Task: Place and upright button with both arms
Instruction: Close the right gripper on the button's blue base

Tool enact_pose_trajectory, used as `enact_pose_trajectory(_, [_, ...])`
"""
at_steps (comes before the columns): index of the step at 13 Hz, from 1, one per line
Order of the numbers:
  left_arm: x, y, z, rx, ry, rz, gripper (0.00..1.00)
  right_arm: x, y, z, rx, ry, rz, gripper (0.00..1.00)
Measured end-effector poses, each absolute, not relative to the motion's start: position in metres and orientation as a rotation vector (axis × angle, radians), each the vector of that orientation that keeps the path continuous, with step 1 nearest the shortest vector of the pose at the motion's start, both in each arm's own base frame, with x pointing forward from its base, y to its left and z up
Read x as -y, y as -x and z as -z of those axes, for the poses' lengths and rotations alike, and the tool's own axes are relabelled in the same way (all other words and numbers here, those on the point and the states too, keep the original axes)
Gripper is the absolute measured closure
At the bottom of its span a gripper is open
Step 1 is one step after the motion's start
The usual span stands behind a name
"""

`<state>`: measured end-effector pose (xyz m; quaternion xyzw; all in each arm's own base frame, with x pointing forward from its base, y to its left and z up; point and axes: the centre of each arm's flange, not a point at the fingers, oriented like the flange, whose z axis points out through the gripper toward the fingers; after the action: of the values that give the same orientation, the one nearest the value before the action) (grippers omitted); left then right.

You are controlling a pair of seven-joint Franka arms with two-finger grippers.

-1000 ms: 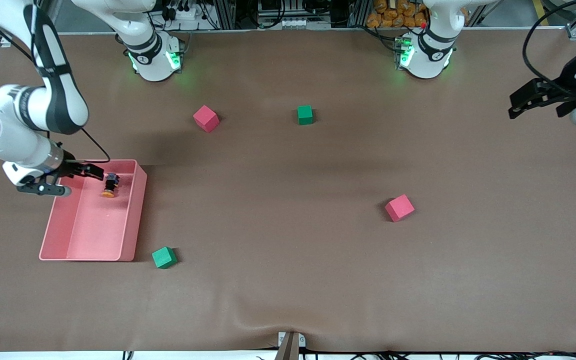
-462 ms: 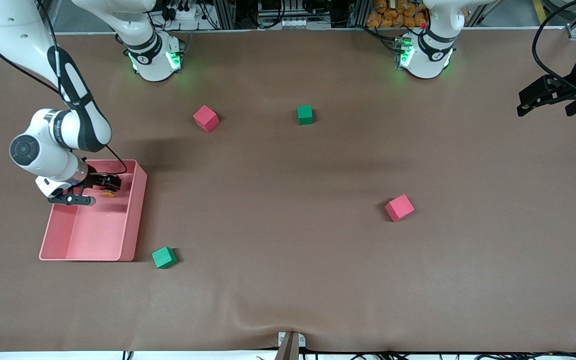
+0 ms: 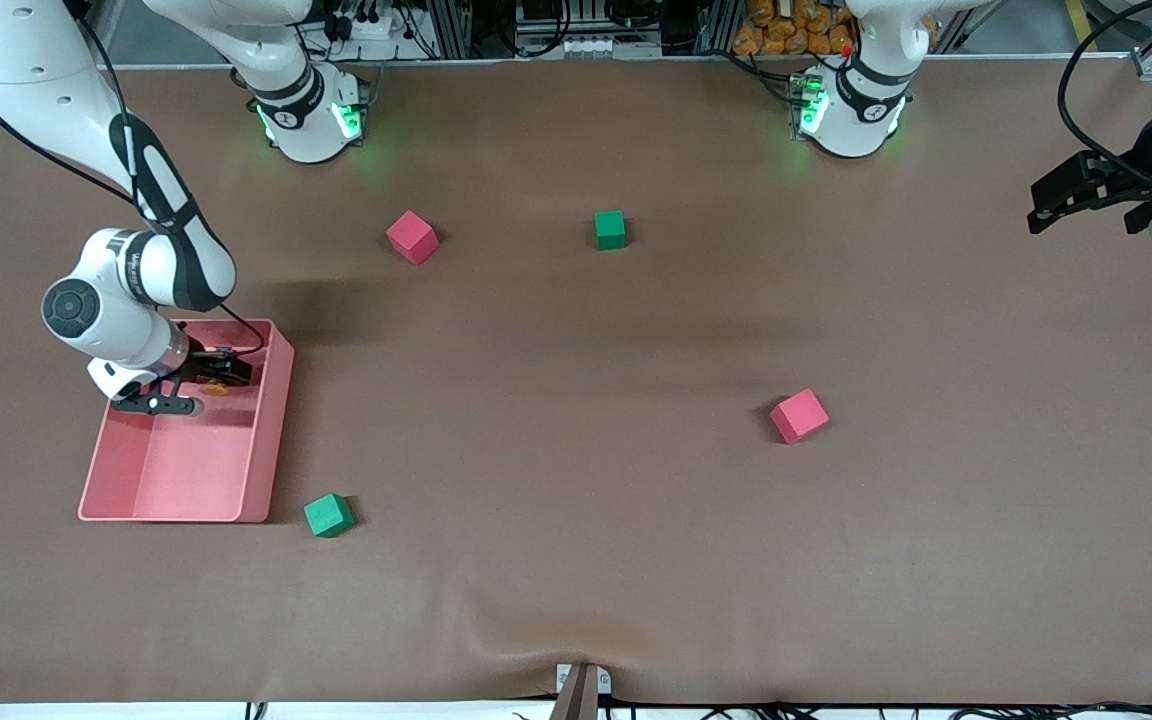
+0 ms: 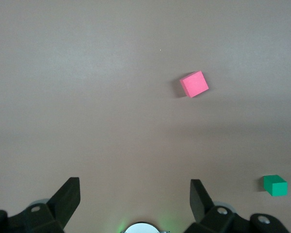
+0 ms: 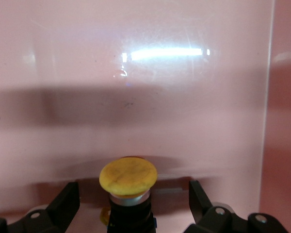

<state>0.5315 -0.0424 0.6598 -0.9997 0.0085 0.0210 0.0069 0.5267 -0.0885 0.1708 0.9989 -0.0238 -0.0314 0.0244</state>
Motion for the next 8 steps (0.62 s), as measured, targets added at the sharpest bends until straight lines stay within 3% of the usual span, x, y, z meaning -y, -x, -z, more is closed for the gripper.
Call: enact_pose_trajectory(8, [0.0454, -0.535, -0.6577, -0.036, 3.129, -0.052, 0.0, 0.087, -0.5271, -0.1786, 0.068, -3.093, 0.114, 0.0])
